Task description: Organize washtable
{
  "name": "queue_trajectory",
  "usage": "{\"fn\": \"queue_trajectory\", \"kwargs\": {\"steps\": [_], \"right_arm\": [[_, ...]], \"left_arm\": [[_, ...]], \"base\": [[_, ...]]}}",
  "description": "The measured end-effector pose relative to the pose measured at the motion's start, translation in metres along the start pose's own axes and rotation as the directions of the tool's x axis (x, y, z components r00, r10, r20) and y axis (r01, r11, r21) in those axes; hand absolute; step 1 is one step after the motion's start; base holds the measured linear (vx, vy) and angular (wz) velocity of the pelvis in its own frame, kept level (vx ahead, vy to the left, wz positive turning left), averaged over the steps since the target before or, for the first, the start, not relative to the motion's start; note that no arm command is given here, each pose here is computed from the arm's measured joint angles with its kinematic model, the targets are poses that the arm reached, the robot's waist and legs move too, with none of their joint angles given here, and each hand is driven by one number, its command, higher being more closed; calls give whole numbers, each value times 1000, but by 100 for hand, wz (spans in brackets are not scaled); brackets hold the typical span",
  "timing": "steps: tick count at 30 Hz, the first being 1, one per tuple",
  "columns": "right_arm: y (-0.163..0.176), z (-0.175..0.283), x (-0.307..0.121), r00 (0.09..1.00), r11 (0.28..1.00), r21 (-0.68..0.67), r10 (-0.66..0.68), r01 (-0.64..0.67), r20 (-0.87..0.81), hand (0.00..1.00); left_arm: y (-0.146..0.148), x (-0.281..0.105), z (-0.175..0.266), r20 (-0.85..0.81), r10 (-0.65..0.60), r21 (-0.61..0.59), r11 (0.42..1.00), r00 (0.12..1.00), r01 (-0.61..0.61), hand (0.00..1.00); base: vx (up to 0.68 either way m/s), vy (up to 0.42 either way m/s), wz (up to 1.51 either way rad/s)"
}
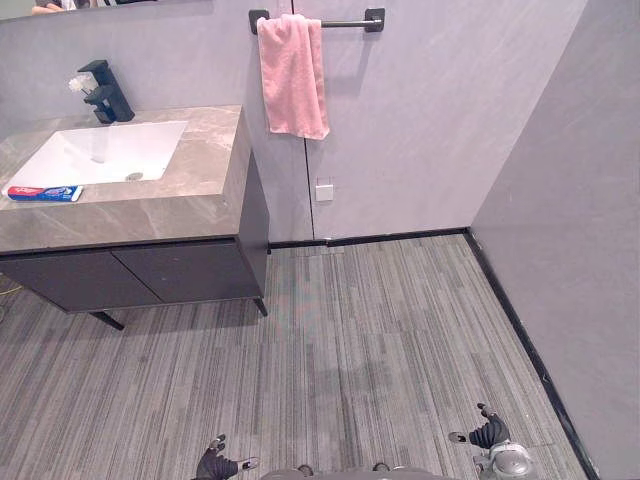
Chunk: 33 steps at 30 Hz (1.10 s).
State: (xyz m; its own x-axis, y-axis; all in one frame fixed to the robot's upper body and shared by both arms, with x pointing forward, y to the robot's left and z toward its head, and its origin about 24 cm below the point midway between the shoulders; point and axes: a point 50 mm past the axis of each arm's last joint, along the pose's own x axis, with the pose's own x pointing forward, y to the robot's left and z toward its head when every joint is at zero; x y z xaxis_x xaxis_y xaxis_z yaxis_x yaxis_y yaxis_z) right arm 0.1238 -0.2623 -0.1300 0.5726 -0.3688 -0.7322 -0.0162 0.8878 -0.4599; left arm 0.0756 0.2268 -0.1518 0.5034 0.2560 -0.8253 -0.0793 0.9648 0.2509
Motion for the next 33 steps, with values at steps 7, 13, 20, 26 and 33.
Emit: {"fn": "queue_trajectory", "kwargs": {"steps": [7,13,20,26,33], "right_arm": [[5,1,0,1000,997,77,8,-7,-6,0],[18,1,-2,999,988,152,36,-32,-17,0],[27,-2,-5,998,982,181,56,-48,-35,0],[31,-11,-7,995,976,215,66,-47,-81,0],[29,-9,-5,994,960,280,52,-24,-94,0]], "left_arm": [[1,1,3,11,22,-2,1000,1000,-22,0],[2,1,3,10,28,-2,1000,1000,-28,0],[0,0,1,0,29,-4,1000,1000,-29,0],[-1,0,1,0,38,-9,999,999,-38,0],[-2,2,7,12,41,-24,999,999,-41,0]], "base": [[14,-1,-1],[-16,-4,0],[-62,-12,-2],[-25,-10,-13],[52,17,-19]]}}
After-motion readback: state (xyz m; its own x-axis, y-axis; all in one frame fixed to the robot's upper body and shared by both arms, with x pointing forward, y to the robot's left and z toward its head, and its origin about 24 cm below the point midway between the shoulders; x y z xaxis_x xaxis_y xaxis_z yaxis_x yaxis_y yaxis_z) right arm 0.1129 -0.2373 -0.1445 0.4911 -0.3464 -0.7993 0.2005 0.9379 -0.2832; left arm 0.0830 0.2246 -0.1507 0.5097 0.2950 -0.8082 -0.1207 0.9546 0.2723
